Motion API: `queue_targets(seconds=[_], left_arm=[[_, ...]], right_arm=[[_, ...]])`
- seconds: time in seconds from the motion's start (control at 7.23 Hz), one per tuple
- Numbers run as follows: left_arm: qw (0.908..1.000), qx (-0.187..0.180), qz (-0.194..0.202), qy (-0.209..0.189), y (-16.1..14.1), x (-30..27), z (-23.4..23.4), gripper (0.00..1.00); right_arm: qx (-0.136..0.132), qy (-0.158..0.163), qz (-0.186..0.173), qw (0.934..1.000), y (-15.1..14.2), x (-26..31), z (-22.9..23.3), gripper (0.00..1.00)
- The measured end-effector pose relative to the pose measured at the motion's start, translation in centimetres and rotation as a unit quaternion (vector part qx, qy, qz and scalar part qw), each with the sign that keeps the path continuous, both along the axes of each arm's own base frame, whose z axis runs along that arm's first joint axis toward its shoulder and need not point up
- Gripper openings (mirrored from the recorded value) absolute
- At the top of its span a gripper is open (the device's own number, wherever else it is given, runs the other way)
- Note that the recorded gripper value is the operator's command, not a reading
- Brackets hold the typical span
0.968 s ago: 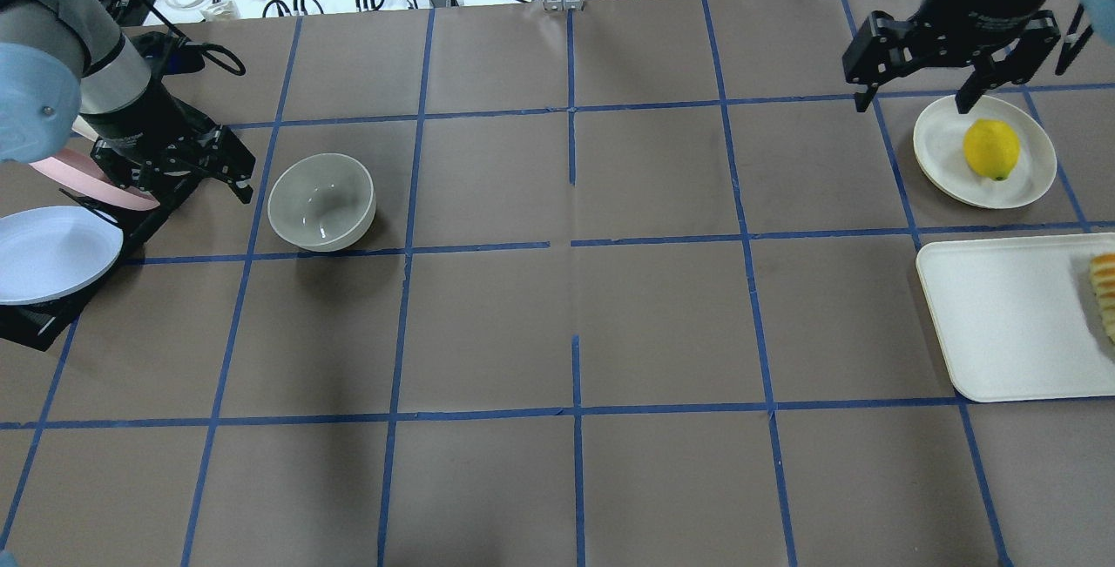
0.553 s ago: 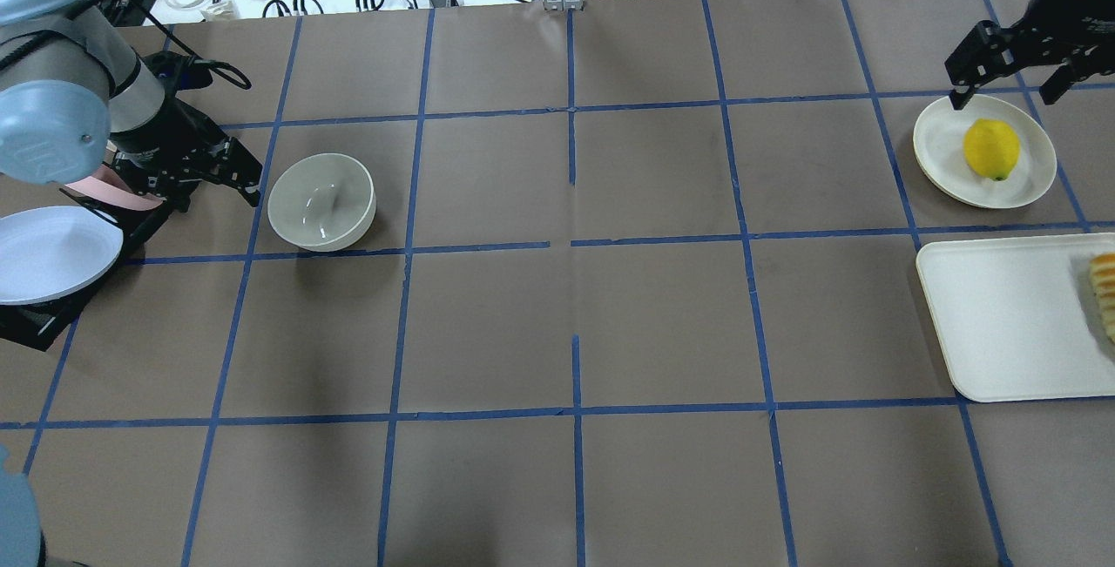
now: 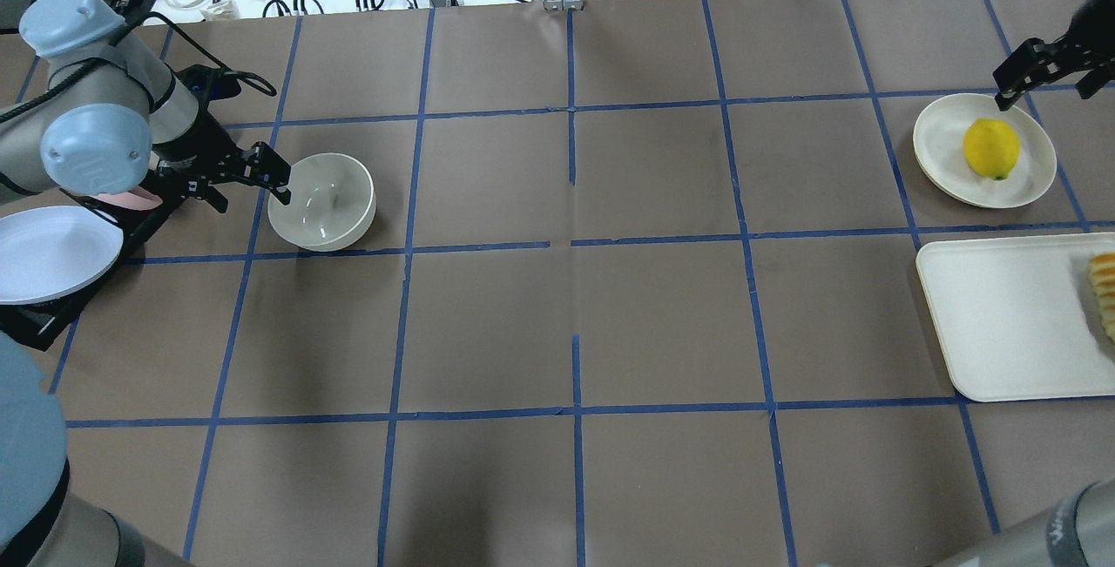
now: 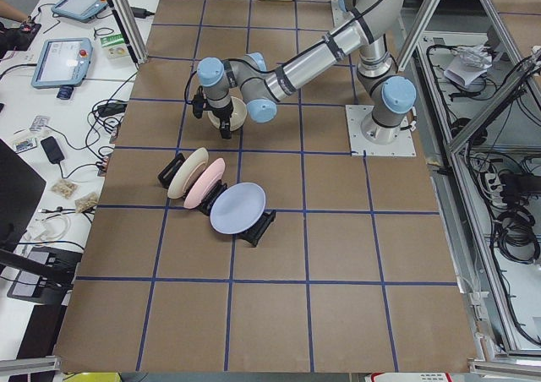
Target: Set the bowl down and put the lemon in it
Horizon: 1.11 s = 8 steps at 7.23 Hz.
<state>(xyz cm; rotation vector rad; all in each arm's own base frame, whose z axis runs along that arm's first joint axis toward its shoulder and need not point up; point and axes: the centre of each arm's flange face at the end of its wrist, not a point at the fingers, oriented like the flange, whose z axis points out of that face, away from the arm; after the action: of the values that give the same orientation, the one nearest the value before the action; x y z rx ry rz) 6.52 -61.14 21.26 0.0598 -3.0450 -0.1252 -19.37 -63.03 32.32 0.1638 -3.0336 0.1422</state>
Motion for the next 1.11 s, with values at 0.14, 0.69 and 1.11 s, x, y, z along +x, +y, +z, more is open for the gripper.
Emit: queue_targets(seconds=[0.14,0.69,1.11], left_arm=[[1.0,0.005,-0.002,0.002,-0.2,-0.1,-1.1,0.1],[0.9999,-0.003,-0.015,-0.005,-0.4,-1.7,-0.2,0.0],[0.9998,-0.003,-0.018,-0.006,-0.4,-1.8,-0.2,0.0]], right_arm=[[0.007,0.004,0.011,0.9999,-0.6,-0.9,-2.0,1.0],[0.039,-0.007,0.009,0.9992,-1.8,-3.0,-8.5,0.95],[0.05,-0.014,0.001,0.9986,-2.0,-3.3,-10.7,0.9]])
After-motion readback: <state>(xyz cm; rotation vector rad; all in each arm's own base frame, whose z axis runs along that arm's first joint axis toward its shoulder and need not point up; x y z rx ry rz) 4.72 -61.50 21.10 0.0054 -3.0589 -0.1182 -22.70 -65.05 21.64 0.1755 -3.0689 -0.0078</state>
